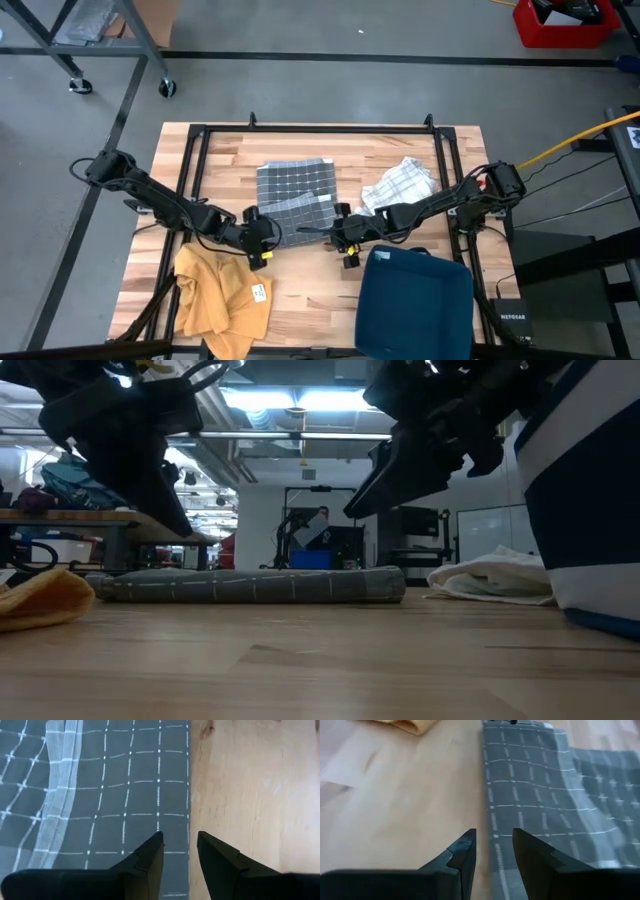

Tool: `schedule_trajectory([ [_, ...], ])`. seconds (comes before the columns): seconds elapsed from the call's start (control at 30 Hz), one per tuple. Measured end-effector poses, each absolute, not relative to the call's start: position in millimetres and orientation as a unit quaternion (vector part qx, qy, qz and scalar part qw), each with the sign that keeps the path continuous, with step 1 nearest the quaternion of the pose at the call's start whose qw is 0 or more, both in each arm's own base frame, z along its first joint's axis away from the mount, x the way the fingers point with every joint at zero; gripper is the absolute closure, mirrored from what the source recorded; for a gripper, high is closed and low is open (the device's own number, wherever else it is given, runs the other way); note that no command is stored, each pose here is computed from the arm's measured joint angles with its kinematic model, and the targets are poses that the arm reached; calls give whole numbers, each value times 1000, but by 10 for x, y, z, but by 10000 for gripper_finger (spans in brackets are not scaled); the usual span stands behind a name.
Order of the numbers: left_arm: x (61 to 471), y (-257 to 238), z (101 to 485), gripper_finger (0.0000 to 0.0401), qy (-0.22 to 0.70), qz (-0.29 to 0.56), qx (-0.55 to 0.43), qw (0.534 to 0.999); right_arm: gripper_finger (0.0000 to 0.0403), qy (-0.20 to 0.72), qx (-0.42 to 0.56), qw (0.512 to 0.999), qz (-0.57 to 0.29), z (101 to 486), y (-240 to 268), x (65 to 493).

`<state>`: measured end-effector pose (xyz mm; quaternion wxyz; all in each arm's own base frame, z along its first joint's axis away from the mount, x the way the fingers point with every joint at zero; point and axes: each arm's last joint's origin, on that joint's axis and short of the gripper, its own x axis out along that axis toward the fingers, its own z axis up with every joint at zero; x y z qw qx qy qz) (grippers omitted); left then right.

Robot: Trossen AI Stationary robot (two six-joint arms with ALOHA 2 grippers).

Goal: Fold towel
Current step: Fold the gray kitchen towel

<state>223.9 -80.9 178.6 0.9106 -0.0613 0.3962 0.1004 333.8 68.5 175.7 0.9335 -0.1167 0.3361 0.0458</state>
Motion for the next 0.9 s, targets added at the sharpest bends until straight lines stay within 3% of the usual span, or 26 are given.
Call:
schedule_trajectory([
  [0.33, 2225, -840, 1779, 290, 402, 88, -56, 910, 271, 415, -166, 892, 60, 1636, 655, 3218],
  [0.67, 2246, -834, 1737, 290, 411, 83, -36, 907, 270, 426, -166, 888, 45, 1604, 581, 3229],
  [0.9, 2289, -916, 1498, 289, 457, 77, -33, 886, 233, 439, -168, 882, 48, 1488, 595, 3253],
])
